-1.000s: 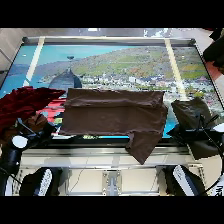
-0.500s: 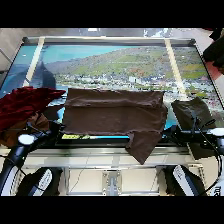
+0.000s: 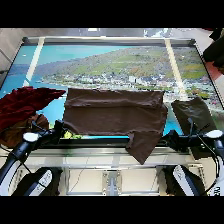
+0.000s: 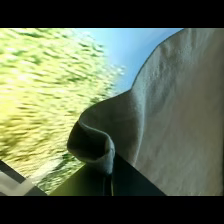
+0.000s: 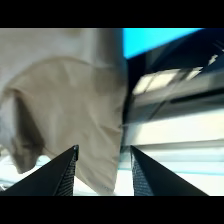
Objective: Fold the shirts.
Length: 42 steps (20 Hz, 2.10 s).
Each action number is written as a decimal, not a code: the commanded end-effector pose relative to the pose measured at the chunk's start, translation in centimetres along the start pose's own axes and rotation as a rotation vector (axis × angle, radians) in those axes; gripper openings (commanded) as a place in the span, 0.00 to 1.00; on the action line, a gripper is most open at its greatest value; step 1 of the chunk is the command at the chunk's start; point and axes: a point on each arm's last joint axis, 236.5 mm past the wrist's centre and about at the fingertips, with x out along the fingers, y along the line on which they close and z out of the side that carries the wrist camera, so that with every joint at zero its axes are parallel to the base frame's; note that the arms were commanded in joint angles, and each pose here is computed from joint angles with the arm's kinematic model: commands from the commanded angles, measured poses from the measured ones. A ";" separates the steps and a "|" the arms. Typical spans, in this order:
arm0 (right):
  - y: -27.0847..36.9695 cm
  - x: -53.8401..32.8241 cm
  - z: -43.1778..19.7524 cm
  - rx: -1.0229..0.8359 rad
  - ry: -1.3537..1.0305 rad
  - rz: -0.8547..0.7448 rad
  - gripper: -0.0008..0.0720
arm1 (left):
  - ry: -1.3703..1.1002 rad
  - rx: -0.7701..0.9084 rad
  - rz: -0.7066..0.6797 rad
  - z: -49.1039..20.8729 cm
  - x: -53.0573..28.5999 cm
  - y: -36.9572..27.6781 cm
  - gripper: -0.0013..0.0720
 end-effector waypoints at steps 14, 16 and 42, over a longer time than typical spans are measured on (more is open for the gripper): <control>1.0 4.9 -2.0 -0.064 0.036 -0.128 0.54 | -0.010 0.008 -0.002 0.2 0.1 -0.1 0.03; 0.9 5.5 -2.3 -0.065 0.060 -0.137 0.54 | -0.010 0.008 -0.002 0.2 0.1 -0.1 0.03; 22.3 -1.4 21.7 -0.564 -0.347 -0.030 0.02 | -0.146 1.044 0.281 14.3 0.8 -19.2 0.03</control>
